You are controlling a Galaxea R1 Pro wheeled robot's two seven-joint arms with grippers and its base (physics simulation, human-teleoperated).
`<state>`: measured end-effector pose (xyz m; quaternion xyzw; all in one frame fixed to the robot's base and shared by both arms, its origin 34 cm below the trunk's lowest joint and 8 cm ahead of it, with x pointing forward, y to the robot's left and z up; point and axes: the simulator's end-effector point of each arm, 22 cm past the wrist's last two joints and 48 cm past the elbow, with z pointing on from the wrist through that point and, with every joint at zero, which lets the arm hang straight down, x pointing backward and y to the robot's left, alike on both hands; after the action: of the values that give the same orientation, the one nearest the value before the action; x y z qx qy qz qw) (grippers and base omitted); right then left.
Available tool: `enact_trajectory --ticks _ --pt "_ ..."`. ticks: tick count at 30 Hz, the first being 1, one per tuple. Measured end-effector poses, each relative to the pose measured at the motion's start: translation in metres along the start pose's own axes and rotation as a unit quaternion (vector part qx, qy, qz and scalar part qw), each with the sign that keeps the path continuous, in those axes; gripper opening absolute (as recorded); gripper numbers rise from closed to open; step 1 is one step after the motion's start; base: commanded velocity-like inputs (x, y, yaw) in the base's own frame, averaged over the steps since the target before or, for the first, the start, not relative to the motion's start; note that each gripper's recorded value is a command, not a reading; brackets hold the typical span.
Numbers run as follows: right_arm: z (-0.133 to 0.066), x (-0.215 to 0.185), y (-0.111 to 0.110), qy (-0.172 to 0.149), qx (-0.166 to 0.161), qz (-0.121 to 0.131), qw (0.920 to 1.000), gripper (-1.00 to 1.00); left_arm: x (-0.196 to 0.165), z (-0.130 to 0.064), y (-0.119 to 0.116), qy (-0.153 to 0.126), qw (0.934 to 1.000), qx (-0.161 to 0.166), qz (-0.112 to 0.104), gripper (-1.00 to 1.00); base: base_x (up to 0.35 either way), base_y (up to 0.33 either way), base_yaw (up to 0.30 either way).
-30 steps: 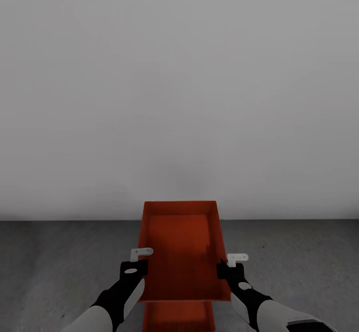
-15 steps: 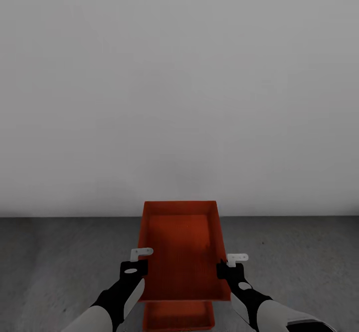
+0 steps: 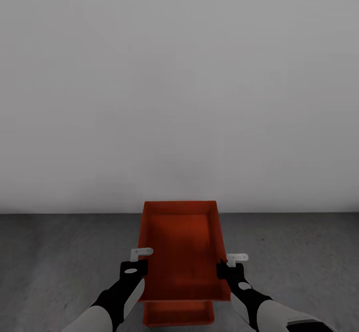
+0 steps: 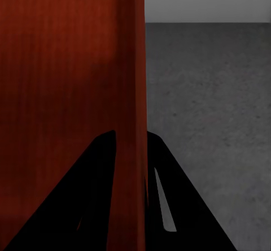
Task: Move the two storage containers from the living room to the garage. In the garage, place one container on the floor and stack the other container on top of it (either order is fine).
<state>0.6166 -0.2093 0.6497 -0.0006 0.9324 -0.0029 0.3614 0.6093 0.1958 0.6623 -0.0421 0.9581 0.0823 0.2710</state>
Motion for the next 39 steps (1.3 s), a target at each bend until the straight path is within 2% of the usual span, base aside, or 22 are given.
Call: enact_trajectory --ticks 39 --pt "0.002 0.0074 0.0 0.007 0.0 -0.001 1.0 -1.0 0.007 0.0034 -0.0003 0.007 1.0 0.0 0.001 -1.0 -0.005 0.0 0.0"
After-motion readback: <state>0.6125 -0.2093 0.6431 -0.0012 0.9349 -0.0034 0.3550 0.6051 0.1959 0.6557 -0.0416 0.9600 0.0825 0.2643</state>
